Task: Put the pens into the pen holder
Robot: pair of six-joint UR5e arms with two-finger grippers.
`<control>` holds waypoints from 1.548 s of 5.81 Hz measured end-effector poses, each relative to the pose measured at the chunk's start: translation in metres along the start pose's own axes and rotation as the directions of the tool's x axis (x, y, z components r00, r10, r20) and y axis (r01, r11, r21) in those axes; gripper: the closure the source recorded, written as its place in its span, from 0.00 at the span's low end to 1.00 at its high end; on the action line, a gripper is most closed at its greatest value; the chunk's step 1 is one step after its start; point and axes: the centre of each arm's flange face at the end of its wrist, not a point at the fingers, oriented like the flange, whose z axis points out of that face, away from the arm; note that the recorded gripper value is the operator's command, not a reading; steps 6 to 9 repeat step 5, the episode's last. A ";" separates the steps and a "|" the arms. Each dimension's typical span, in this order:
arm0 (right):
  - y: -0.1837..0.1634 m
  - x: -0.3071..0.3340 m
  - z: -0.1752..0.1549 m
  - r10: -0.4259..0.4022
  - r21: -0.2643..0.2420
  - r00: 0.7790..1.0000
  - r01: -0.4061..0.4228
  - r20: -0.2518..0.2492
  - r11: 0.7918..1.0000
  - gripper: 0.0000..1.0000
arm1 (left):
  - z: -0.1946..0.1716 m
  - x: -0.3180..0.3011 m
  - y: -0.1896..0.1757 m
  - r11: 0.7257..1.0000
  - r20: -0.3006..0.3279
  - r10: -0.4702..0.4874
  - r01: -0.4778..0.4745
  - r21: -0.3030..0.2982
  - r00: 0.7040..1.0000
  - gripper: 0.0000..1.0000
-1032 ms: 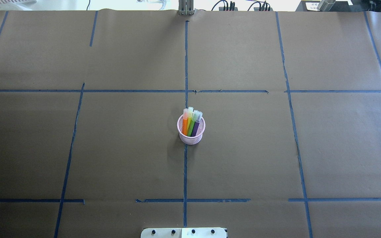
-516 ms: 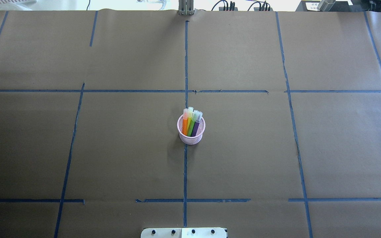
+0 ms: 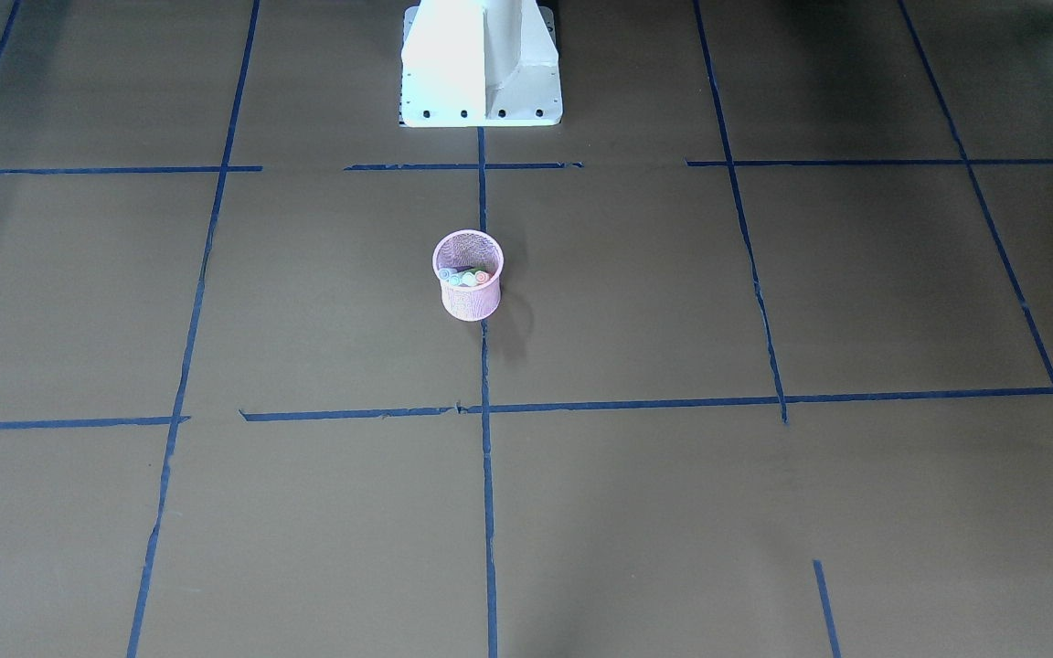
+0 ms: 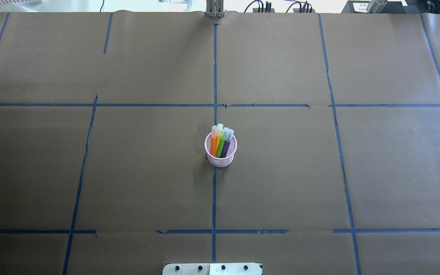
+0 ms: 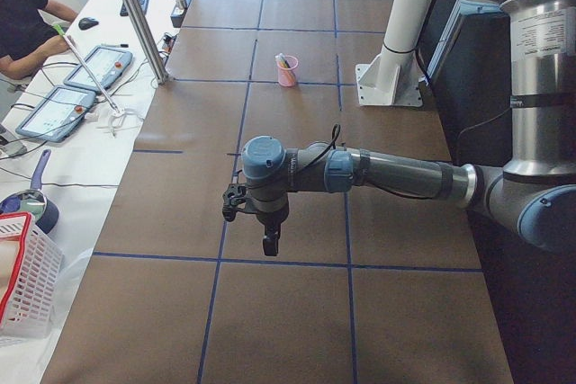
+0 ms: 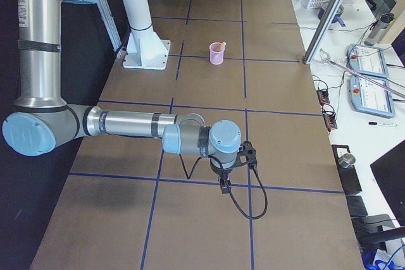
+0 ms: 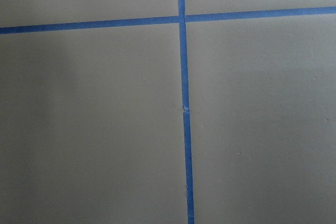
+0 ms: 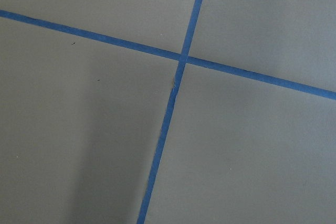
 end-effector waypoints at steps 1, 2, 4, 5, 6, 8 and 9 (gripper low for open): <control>0.000 -0.001 0.001 -0.003 -0.003 1.000 0.003 -0.001 1.000 0.00 | 0.002 -0.002 0.002 1.000 0.001 -0.003 0.003 -0.004 1.000 0.00; 0.000 -0.001 0.003 -0.005 -0.006 1.000 0.005 -0.001 1.000 0.00 | 0.004 -0.003 0.006 1.000 0.001 -0.006 0.006 -0.007 1.000 0.00; 0.000 -0.001 0.004 -0.009 -0.008 1.000 0.009 -0.009 1.000 0.00 | 0.006 -0.005 0.008 1.000 0.005 -0.011 0.011 -0.011 1.000 0.00; 0.001 0.000 0.004 -0.008 -0.011 1.000 0.008 -0.016 1.000 0.00 | 0.006 -0.005 0.008 1.000 0.006 -0.010 0.010 -0.009 1.000 0.00; 0.001 0.000 0.004 -0.008 -0.011 1.000 0.008 -0.016 1.000 0.00 | 0.006 -0.005 0.008 1.000 0.006 -0.010 0.010 -0.009 1.000 0.00; 0.001 0.000 0.004 -0.008 -0.011 1.000 0.008 -0.016 1.000 0.00 | 0.006 -0.005 0.008 1.000 0.006 -0.010 0.010 -0.009 1.000 0.00; 0.001 0.000 0.004 -0.008 -0.011 1.000 0.008 -0.016 1.000 0.00 | 0.006 -0.005 0.008 1.000 0.006 -0.010 0.010 -0.009 1.000 0.00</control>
